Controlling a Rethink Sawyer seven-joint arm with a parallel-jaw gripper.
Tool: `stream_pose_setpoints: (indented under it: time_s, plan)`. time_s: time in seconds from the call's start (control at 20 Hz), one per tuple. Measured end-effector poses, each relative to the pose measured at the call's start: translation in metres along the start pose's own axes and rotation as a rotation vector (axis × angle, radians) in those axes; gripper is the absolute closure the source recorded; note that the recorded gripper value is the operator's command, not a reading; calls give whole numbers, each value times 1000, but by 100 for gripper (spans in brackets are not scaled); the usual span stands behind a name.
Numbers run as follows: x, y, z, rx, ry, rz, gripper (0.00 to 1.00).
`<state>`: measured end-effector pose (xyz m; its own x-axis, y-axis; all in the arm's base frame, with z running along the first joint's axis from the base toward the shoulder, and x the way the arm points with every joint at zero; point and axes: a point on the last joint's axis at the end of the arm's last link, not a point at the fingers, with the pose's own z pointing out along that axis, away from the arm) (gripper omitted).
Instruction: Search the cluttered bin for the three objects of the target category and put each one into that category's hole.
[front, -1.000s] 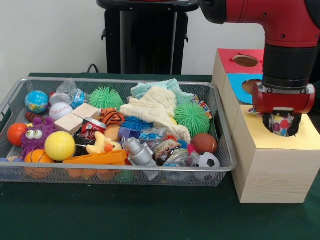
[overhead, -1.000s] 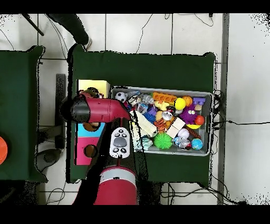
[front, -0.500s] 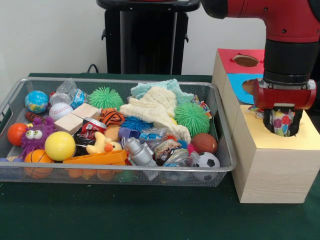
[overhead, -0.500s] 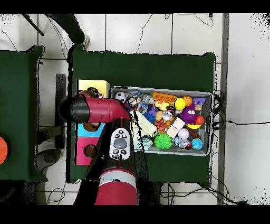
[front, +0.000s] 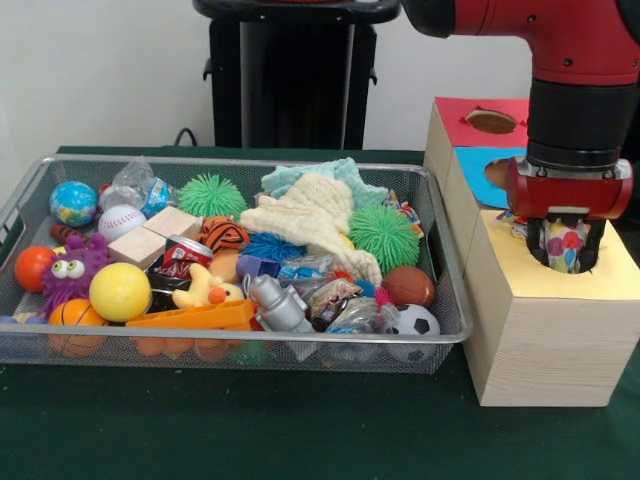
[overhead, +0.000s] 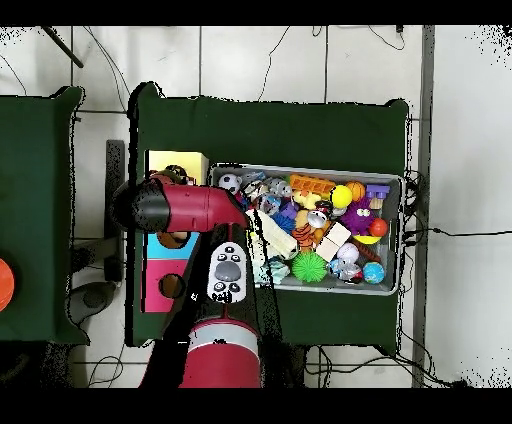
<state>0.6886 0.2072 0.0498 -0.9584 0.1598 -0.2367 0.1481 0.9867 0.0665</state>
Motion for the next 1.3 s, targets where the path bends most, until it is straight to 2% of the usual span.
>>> stream_pose_setpoints:
  time_s: [0.25,0.5,0.7,1.3]
  plan:
    - [0,0,-3,2,5,-1,0]
    - [-3,1,-24,14,39,-7,0]
    - [-5,0,-32,21,54,-8,0]
    - [-5,0,-33,21,55,-8,0]
